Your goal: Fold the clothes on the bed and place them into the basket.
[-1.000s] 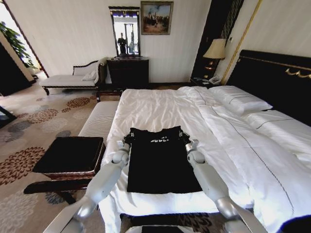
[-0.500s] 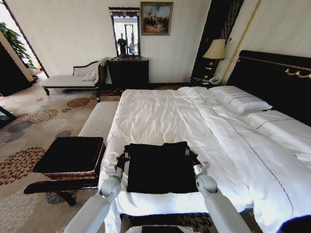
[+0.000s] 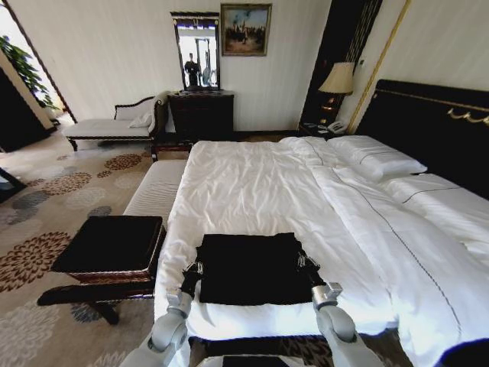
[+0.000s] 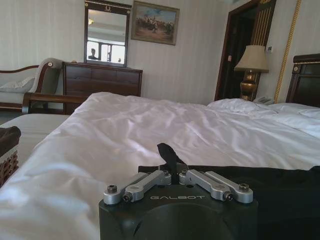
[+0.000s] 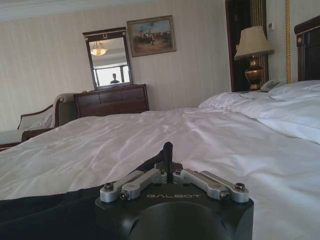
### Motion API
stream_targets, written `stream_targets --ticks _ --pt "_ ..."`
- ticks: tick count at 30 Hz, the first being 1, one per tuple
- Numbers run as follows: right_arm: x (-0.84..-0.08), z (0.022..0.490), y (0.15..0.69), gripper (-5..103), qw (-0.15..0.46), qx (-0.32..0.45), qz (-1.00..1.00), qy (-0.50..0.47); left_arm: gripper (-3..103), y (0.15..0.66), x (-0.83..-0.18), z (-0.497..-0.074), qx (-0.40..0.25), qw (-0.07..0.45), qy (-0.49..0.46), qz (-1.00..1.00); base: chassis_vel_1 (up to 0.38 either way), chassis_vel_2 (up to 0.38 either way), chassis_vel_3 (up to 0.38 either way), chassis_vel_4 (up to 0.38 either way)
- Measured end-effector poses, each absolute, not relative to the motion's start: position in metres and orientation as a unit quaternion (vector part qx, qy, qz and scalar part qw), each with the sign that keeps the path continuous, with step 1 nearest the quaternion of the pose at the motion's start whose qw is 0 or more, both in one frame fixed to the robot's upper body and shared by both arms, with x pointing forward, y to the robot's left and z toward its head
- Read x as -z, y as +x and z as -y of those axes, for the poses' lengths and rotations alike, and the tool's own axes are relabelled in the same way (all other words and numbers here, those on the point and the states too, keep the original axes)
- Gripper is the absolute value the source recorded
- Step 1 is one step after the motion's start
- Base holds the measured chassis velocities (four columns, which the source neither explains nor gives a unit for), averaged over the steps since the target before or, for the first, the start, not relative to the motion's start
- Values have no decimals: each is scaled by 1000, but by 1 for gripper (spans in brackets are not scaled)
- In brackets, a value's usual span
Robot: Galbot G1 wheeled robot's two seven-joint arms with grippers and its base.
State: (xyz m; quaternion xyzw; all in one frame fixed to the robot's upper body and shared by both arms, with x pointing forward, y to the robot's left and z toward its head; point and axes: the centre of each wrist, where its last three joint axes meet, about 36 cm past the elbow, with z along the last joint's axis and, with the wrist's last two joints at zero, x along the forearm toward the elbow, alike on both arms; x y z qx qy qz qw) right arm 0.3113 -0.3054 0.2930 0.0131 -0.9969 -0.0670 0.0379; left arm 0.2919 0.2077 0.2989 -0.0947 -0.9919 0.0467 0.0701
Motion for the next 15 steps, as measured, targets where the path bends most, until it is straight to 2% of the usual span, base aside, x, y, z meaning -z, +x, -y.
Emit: stream_targets --ticks 15 --pt "-271 316 255 0 60 46 997 -16 2 271 -289 -199 -31 76 -110 991 0 0 0 0"
